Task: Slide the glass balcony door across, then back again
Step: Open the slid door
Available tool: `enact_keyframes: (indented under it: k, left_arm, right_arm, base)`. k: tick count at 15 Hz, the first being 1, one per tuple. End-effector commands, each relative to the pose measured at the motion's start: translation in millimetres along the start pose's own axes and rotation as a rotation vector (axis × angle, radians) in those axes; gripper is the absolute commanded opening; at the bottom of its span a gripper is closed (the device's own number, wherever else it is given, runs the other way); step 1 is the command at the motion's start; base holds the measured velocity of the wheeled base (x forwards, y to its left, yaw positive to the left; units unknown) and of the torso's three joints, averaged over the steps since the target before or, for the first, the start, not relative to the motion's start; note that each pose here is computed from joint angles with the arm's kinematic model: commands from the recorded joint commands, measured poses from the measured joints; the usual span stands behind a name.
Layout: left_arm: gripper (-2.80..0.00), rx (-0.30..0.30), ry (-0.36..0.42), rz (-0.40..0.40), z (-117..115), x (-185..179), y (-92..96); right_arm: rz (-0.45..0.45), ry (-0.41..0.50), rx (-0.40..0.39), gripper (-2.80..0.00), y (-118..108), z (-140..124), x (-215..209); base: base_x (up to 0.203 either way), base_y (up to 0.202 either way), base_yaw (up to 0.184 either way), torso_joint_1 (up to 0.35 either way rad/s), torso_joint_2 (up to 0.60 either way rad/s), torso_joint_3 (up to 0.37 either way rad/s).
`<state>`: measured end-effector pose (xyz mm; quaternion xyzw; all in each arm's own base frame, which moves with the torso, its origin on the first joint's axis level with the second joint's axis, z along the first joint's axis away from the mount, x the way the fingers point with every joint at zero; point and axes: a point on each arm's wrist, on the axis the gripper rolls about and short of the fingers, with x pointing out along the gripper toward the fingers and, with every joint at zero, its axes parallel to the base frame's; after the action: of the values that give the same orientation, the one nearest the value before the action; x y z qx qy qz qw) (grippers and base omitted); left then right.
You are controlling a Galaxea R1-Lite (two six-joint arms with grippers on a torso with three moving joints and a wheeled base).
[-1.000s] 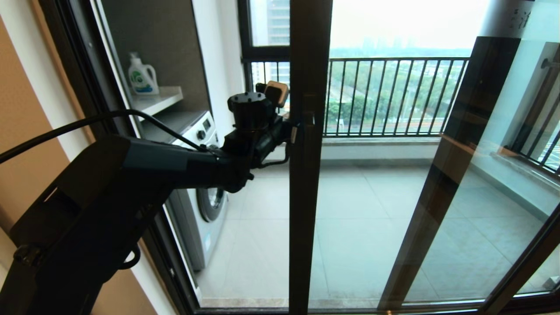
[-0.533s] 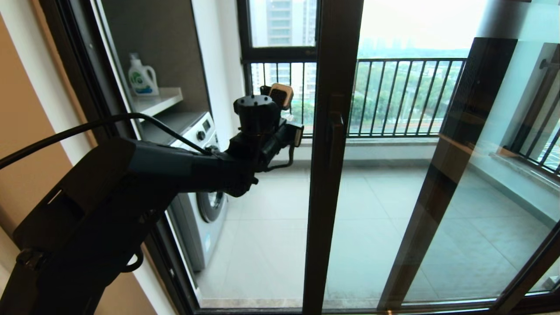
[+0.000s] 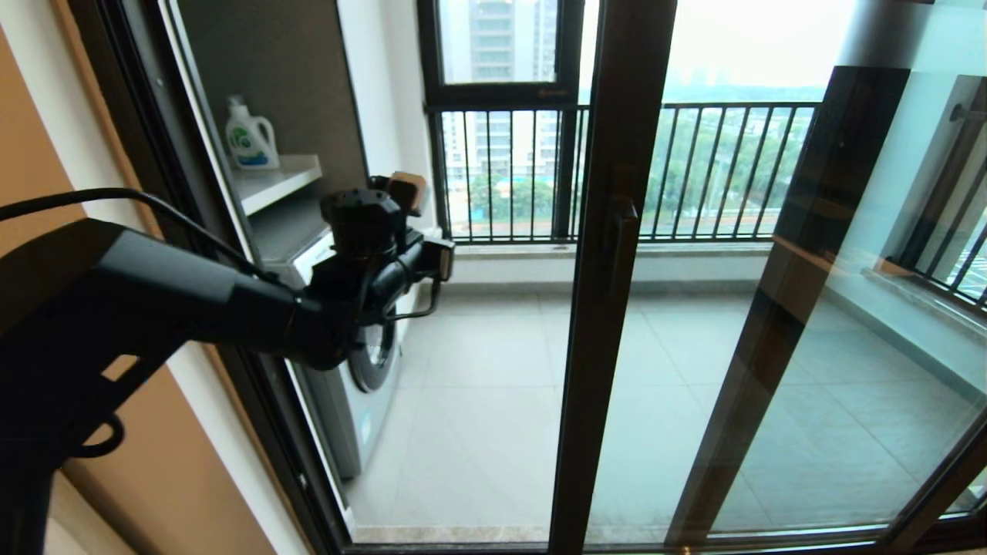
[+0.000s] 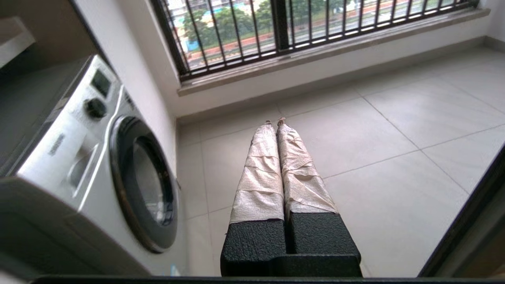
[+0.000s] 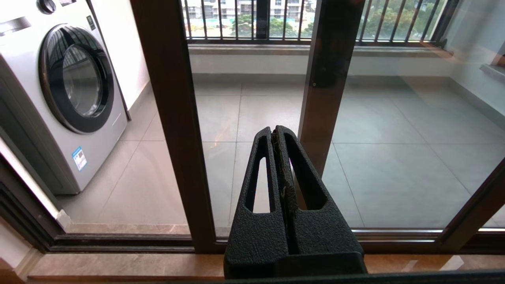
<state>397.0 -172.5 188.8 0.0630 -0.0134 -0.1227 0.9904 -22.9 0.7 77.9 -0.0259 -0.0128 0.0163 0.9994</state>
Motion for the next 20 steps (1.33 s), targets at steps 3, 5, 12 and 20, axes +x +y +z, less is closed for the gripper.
enact_keyframes:
  k: [3, 5, 12, 20]
  left_arm:
    - [-2.8, -0.065, -0.032, 0.075, 37, -106, 67.6]
    - [-2.8, -0.091, -0.064, 0.11, 46, -167, 85.1]
    - [-2.8, -0.1, -0.223, 0.207, 61, -378, 86.6]
    - [-2.8, 0.055, -0.162, 0.44, -13, -459, 63.4]
  right_arm:
    - [0.001, 0.009, 0.0, -2.8, 0, -2, 1]
    - [0.001, 0.009, 0.0, -2.8, 0, -2, 1]
    - [0.001, 0.009, 0.0, -2.8, 0, -2, 1]
    - [0.001, 0.009, 0.0, -2.8, 0, -2, 1]
  base:
    - [0.0, 0.0, 0.0, 0.0, 0.0, 0.0]
    - [0.0, 0.0, 0.0, 0.0, 0.0, 0.0]
    - [0.0, 0.0, 0.0, 0.0, 0.0, 0.0]
    - [0.0, 0.0, 0.0, 0.0, 0.0, 0.0]
